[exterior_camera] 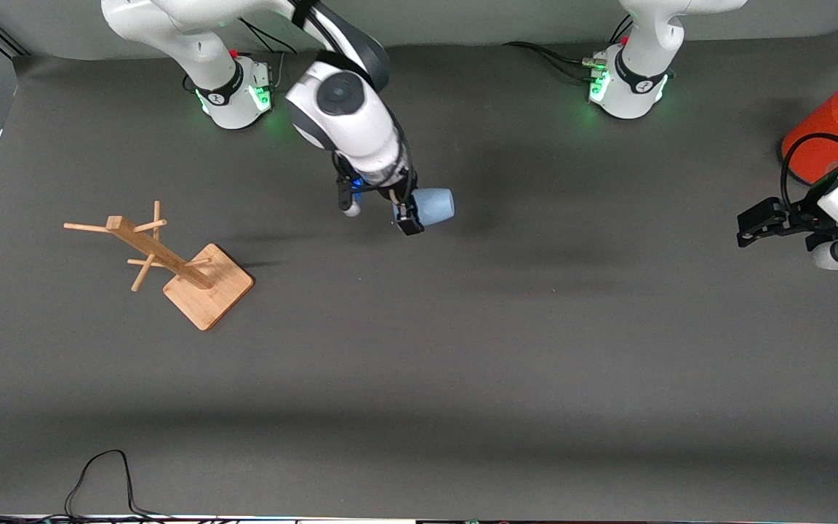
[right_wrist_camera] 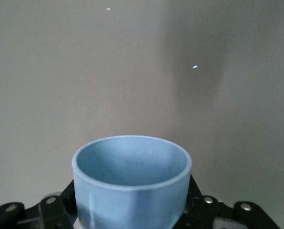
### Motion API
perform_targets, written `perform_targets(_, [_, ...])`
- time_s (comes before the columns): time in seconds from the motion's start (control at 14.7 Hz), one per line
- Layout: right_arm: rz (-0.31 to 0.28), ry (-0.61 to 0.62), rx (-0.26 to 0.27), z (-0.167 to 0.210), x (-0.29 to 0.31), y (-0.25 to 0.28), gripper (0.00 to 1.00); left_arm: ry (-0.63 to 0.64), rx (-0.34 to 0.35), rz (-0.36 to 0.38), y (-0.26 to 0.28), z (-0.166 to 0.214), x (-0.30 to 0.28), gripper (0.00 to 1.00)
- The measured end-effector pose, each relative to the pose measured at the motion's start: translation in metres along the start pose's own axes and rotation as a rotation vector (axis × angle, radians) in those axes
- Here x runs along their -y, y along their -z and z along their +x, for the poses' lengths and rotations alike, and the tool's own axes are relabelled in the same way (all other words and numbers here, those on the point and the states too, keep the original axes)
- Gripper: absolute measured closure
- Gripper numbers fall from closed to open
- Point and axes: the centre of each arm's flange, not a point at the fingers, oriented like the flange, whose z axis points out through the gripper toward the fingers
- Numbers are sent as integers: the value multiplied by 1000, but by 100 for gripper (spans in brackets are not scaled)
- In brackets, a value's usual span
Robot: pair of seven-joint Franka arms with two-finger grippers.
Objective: Rotate and upright cup with both arms
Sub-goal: 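Carry the cup to mid-table and lower it with the right gripper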
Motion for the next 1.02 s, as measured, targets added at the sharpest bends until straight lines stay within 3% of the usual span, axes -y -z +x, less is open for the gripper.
perform_targets(0.2, [-28,-55,-41,0,-8,-46,17,0,0,0,0,0,0,0])
perform_targets(0.48, [-84,-83,-46,-1,-20,-89,17,0,0,0,0,0,0,0])
perform_targets(1.02, [-80,-22,-109,-4,-46,-140,17,0,0,0,0,0,0,0])
